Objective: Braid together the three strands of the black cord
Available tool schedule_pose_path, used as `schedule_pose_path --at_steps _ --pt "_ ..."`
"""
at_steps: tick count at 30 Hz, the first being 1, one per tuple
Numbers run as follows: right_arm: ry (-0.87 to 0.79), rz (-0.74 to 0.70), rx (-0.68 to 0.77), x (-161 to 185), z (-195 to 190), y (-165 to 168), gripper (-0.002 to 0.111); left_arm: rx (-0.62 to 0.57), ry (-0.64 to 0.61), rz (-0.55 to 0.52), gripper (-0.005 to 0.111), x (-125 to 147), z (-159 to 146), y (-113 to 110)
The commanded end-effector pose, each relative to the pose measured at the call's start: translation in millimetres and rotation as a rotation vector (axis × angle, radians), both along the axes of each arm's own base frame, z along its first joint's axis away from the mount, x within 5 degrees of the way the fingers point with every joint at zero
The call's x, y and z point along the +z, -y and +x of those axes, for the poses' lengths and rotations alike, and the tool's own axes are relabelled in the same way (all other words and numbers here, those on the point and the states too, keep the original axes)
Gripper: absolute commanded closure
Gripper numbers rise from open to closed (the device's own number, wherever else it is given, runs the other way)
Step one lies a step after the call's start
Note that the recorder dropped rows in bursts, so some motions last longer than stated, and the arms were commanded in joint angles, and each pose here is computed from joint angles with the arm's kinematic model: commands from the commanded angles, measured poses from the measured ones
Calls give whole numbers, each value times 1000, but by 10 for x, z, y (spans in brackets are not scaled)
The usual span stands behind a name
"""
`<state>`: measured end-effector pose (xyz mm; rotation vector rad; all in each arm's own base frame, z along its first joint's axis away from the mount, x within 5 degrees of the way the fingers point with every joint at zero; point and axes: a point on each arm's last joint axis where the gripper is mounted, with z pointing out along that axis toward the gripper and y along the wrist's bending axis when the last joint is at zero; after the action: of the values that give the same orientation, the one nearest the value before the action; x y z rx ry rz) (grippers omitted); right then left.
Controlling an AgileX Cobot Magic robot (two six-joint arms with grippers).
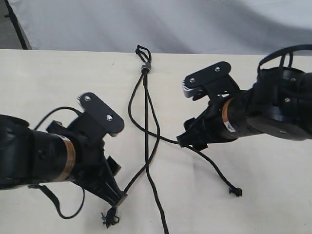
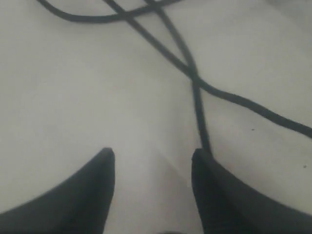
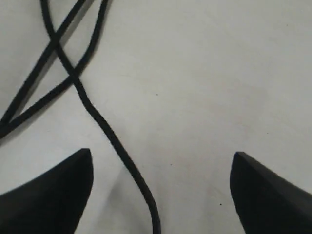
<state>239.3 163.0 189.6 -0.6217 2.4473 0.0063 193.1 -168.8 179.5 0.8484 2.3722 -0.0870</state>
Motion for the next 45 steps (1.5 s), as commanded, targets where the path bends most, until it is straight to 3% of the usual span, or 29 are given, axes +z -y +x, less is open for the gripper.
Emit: schedule_pose_path --at_steps 1,13,15,20,25,33,39,45 --pt "-9 85 -55 -178 134 195 35 -78 -43 -64 59 -228 44 188" --pt "-54 96 -44 -428 214 200 35 -148 -104 34 60 -626 202 364" --pt "-52 98 -37 -431 216 194 35 -144 -107 33 67 -633 201 364" --pt "-48 86 -18 -431 216 195 35 -139 -109 38 106 -635 202 359" --pt "-41 97 -11 -426 221 186 35 -119 -88 53 106 -537 203 319" --pt "-67 131 26 -594 234 91 35 -99 22 -2 107 -92 177 244" --pt "-50 171 137 -608 147 -127 35 -85 18 55 107 -100 177 192" --pt "-47 167 148 -611 148 -130 35 -88 20 53 107 -94 176 193"
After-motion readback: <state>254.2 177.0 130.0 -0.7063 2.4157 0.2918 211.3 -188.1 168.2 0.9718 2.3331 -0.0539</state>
